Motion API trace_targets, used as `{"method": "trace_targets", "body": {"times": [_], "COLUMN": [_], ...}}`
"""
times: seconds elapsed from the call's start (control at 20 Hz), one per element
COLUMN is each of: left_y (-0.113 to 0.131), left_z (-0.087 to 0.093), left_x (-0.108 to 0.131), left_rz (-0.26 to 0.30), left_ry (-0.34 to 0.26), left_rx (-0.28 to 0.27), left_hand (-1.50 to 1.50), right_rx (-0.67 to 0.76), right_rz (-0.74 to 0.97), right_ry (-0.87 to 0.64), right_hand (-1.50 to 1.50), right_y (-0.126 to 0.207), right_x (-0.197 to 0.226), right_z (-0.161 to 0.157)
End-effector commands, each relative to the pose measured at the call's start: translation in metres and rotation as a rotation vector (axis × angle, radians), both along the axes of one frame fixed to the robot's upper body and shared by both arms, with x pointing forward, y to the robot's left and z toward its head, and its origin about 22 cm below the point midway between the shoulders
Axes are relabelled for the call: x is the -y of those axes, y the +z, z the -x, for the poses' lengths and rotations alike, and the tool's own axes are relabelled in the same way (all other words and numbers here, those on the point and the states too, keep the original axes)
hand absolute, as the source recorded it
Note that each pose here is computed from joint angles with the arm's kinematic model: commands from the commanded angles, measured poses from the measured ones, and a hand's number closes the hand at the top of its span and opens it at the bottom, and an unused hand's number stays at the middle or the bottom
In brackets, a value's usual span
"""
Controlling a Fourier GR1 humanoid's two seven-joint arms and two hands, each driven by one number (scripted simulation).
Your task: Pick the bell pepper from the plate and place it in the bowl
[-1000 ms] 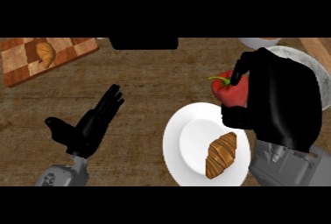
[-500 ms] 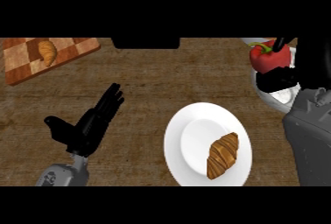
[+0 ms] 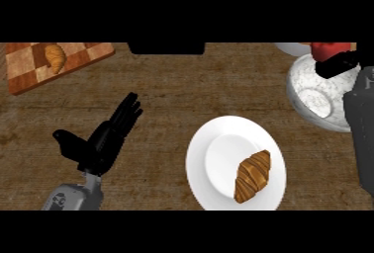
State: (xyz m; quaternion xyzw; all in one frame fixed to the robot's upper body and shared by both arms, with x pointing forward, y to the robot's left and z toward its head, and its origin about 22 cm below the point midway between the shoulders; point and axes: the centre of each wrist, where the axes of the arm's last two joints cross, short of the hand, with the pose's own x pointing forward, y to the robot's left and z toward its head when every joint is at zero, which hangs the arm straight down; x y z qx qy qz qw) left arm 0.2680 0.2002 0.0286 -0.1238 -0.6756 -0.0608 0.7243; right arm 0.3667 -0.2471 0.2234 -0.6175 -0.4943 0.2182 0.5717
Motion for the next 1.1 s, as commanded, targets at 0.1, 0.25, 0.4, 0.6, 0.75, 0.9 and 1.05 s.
{"method": "trace_targets", "body": {"times": [0.1, 0.25, 0.4, 0.6, 0.75, 0.9, 1.05], "left_y": [-0.003, -0.005, 0.003, -0.008, 0.004, -0.003, -0.002], "left_z": [-0.003, -0.006, -0.011, -0.008, -0.011, -0.011, -0.002], "left_x": [-0.003, 0.007, 0.006, -0.003, 0.004, -0.012, -0.002], "left_rz": [0.0, 0.007, -0.003, -0.009, -0.002, -0.008, 0.012], "left_ry": [-0.02, -0.026, -0.015, -0.022, -0.023, -0.02, 0.003], "left_rx": [0.01, 0.012, 0.01, -0.012, 0.006, -0.02, 0.005], "left_hand": [0.0, 0.0, 0.0, 0.0, 0.0, 0.0, 0.0], "right_rx": [-0.044, -0.138, -0.248, -0.22, -0.151, -0.008, 0.264], "right_rz": [0.059, 0.099, -0.025, -0.132, -0.199, -0.305, -0.438], "right_ry": [-0.061, -0.096, -0.179, -0.193, -0.12, -0.093, -0.083], "right_hand": [1.5, 1.5, 1.5, -1.5, -1.5, -1.5, -1.5], "right_y": [-0.014, -0.063, -0.067, -0.088, -0.094, -0.096, -0.09], "right_x": [0.05, 0.068, 0.088, 0.115, 0.112, 0.117, 0.119], "right_z": [-0.041, -0.048, -0.056, -0.056, -0.061, -0.058, -0.052]}}
